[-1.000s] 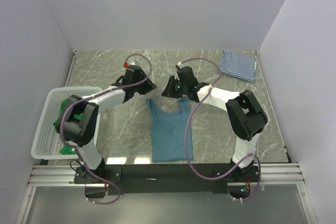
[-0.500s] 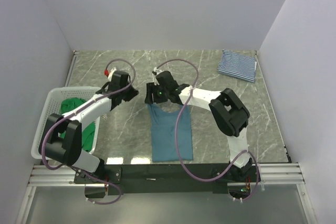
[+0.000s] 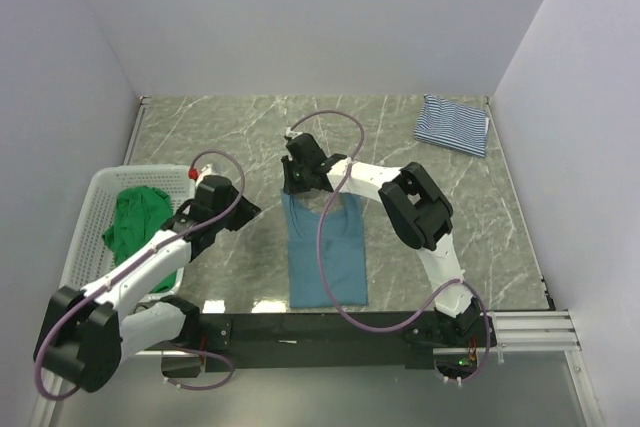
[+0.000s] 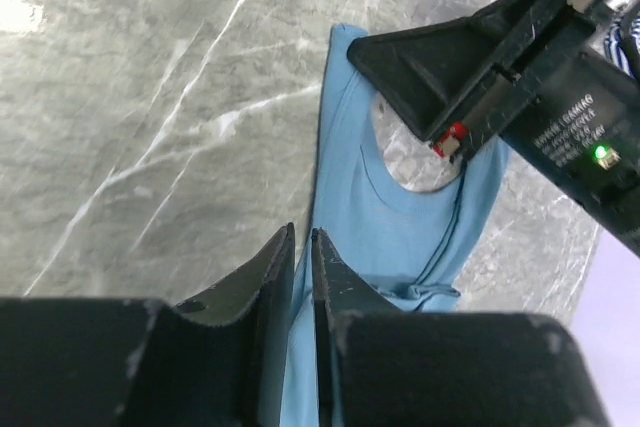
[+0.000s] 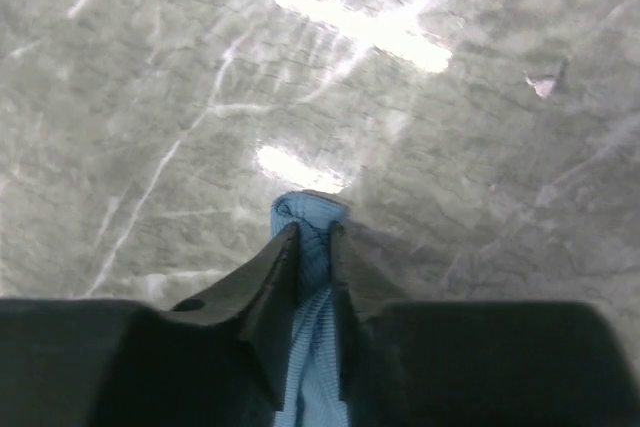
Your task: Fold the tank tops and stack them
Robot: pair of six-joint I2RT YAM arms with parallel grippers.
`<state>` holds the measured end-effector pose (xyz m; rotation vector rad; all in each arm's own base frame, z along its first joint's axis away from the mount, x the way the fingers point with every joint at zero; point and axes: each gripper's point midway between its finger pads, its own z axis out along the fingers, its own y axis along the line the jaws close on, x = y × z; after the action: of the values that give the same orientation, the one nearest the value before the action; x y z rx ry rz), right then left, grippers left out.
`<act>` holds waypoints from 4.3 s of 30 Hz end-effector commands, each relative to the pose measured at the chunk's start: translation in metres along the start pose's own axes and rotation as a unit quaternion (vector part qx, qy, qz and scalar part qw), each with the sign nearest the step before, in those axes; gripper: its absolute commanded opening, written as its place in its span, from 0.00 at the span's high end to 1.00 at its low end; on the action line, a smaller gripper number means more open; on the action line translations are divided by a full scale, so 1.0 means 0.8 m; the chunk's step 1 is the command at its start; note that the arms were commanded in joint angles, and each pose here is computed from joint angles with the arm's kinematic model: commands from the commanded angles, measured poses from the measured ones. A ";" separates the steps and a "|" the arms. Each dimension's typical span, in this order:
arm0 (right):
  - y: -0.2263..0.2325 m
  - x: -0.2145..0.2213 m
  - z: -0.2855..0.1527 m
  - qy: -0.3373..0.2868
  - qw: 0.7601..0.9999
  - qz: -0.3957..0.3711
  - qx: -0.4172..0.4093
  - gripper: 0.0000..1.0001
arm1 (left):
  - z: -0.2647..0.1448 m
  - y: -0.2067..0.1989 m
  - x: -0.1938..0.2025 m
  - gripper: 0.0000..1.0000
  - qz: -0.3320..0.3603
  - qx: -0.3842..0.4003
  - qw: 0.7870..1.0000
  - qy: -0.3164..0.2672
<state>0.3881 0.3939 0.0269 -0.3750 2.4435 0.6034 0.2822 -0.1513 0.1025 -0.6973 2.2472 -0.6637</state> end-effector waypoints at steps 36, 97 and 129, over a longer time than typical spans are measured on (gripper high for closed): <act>-0.077 -0.048 -0.035 -0.080 0.991 0.064 0.083 1.00 | -0.024 0.049 0.251 0.97 0.073 -0.022 0.984 0.163; -0.098 0.289 -0.305 0.012 0.957 0.287 0.036 0.45 | -0.093 0.023 0.259 0.45 0.063 0.061 0.977 0.195; -0.106 0.421 -0.299 0.153 0.924 0.345 0.061 0.54 | -0.073 0.066 0.270 0.64 0.040 -0.008 0.980 0.193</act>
<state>0.0687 0.1960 0.0150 0.4819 2.7282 0.9692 0.0956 -0.2493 0.0240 -0.5092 2.5868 -0.8676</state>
